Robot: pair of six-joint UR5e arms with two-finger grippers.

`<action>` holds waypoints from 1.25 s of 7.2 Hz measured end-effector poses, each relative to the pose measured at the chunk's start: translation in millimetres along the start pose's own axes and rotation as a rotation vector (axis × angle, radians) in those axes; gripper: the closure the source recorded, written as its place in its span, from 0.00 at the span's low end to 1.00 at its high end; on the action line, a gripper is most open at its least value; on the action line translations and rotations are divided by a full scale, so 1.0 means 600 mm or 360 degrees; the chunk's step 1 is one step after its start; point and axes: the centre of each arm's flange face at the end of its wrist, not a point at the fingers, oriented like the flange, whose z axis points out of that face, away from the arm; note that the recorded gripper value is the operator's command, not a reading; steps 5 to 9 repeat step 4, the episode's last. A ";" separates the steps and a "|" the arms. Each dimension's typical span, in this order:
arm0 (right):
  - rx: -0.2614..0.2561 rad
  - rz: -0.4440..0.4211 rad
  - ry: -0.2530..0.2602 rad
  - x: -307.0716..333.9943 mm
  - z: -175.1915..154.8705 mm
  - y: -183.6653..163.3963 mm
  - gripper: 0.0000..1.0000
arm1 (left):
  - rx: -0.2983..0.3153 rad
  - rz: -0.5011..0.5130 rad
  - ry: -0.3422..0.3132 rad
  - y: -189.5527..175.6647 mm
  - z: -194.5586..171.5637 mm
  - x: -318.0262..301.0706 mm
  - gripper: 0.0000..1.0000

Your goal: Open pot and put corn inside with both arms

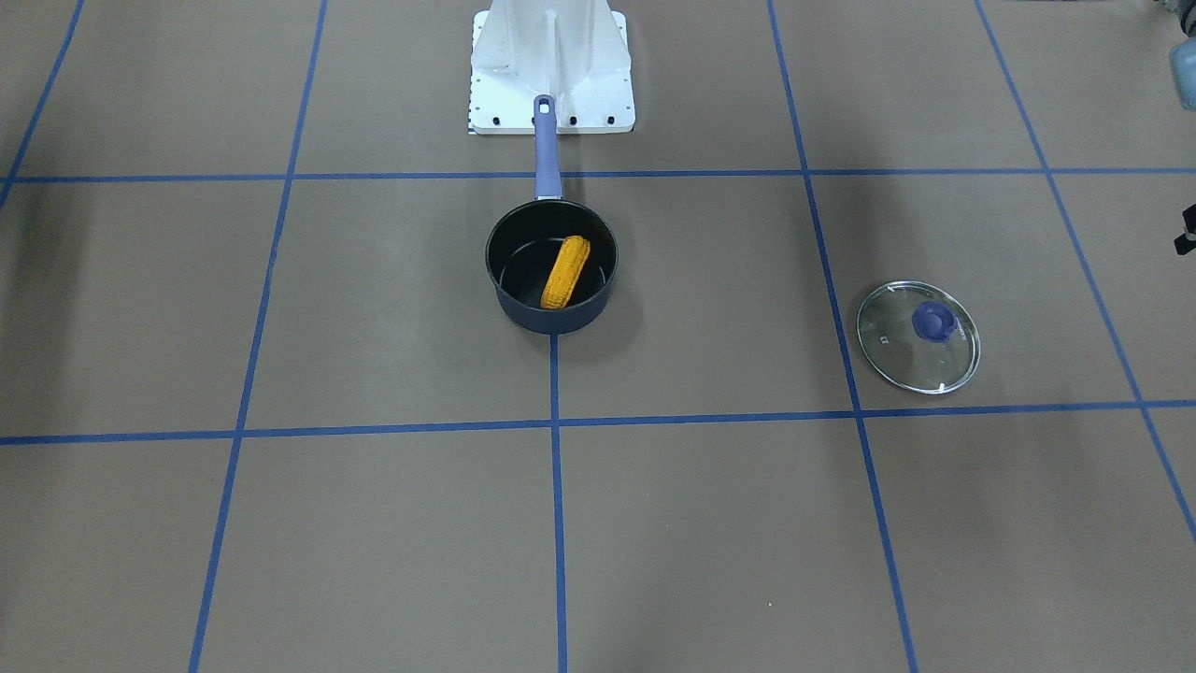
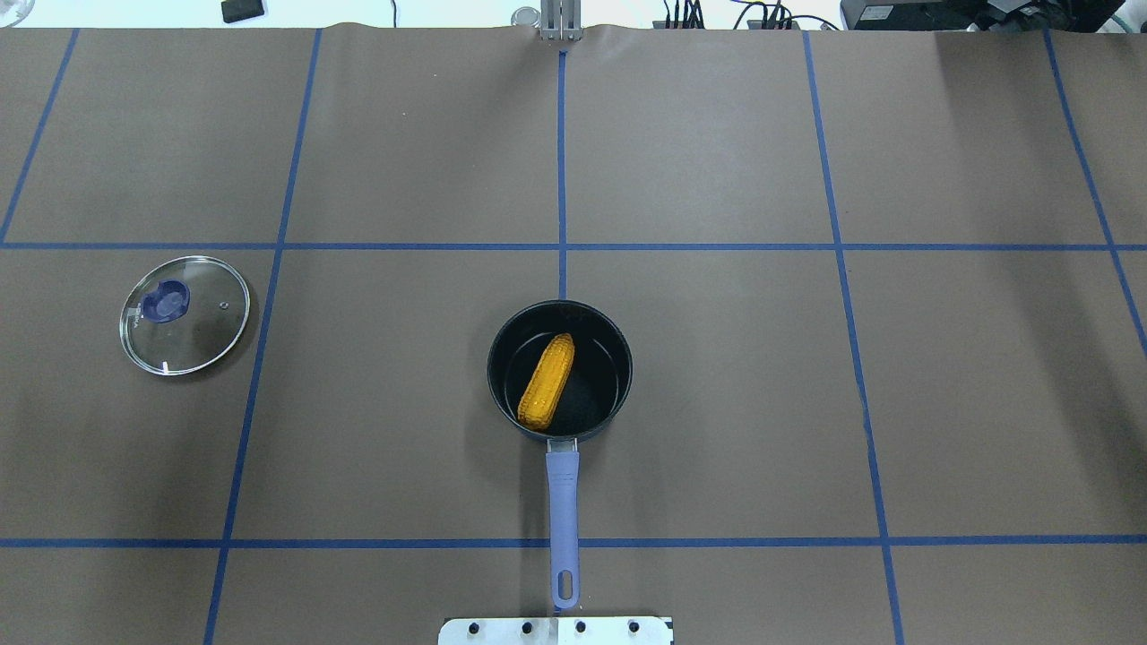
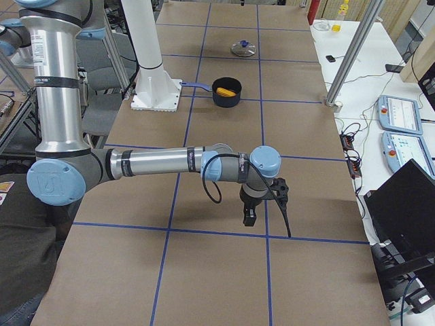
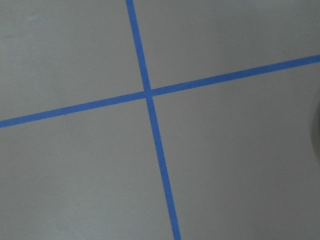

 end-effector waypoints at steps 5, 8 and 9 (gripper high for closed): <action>0.0013 0.0010 0.0006 0.007 -0.002 0.008 0.00 | 0.0004 -0.0010 -0.0001 0.001 -0.002 -0.003 0.01; 0.0013 0.0010 0.0006 0.007 -0.002 0.008 0.00 | 0.0004 -0.0010 -0.0001 0.001 -0.002 -0.003 0.01; 0.0013 0.0010 0.0006 0.007 -0.002 0.008 0.00 | 0.0004 -0.0010 -0.0001 0.001 -0.002 -0.003 0.01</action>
